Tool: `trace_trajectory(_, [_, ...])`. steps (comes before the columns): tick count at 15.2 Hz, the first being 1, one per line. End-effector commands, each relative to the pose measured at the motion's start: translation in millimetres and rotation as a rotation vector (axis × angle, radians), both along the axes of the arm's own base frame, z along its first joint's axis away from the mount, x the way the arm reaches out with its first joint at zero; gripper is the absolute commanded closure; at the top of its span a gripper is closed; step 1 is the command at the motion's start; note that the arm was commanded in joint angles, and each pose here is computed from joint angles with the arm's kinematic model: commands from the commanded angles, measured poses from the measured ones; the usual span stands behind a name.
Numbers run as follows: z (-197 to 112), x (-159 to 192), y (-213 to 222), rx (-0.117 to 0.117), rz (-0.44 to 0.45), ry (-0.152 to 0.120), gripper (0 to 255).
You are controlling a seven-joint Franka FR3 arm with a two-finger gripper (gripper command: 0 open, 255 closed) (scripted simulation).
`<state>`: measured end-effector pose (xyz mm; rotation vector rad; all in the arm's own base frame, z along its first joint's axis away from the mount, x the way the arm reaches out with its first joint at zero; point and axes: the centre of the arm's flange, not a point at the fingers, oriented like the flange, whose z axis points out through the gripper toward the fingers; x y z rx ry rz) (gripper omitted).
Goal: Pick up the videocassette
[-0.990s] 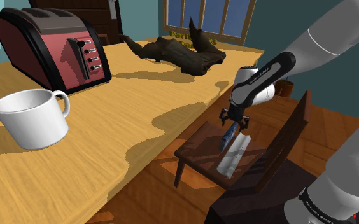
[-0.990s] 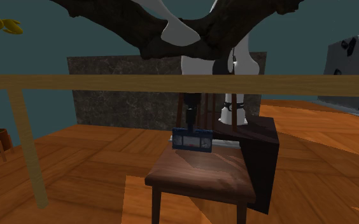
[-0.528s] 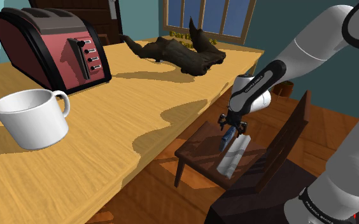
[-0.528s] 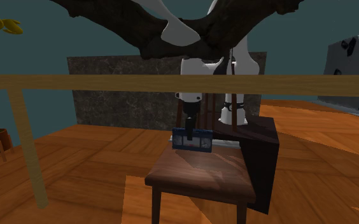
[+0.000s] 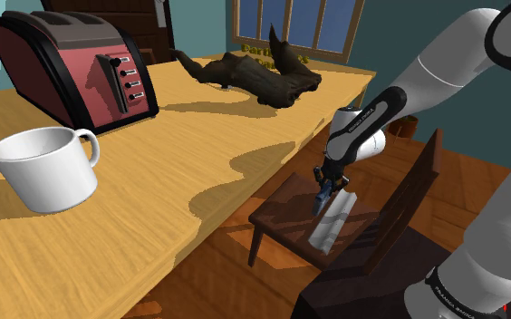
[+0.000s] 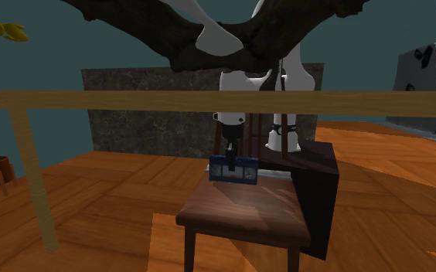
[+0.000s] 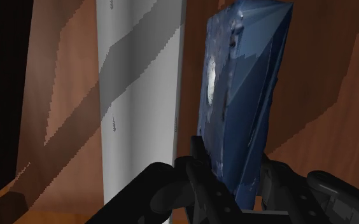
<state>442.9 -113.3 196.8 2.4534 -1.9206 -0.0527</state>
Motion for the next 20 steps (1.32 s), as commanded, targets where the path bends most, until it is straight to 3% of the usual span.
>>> trace_trajectory(1, [0,0,0,0.000,0.000,0.000,255])
trace_trajectory(20, [80,0,0,0.000,0.000,0.000,255])
